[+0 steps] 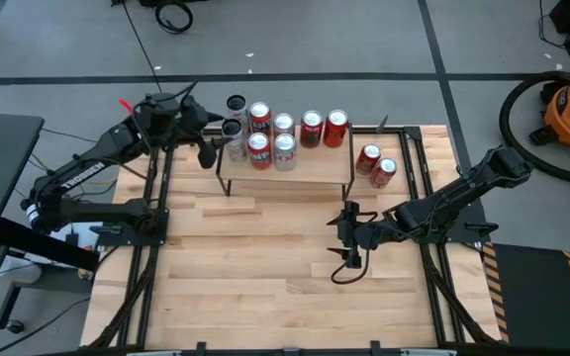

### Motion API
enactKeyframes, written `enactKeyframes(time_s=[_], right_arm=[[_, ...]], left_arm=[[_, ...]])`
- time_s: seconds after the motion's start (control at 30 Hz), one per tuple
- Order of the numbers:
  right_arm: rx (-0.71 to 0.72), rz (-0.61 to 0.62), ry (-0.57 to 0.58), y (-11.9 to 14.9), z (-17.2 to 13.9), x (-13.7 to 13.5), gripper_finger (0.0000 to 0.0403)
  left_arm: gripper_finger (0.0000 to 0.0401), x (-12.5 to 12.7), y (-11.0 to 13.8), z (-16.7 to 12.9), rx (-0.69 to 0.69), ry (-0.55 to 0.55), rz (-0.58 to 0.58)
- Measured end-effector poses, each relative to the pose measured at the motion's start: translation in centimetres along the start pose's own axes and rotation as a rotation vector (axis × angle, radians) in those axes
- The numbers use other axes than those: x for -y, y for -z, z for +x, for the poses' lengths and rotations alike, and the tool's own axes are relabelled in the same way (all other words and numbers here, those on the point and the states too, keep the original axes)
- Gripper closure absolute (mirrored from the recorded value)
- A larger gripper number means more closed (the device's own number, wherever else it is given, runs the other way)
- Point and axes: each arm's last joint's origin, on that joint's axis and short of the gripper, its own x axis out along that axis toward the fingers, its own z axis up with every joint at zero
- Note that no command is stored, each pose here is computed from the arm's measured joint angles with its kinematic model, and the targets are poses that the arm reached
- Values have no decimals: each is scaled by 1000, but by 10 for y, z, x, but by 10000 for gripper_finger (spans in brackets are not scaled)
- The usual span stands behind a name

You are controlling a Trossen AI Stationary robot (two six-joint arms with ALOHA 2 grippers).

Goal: Place canned beverage on shelf
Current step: Put the white soda can on the shelf aligned with the other white soda can

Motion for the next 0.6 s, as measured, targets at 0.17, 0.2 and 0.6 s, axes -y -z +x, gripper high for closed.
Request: enactKeyframes(time_s=[0.17,0.2,0.6], right_arm=[[2,0,0,0,0,0,51],[4,0,-1,0,0,0,51],[18,-2,-11,-2,0,-1,51]], left_arm=[[73,5,3,3,-54,-60,3],[72,7,3,4,-58,-56,1],[48,6,8,5,-110,-76,-16]])
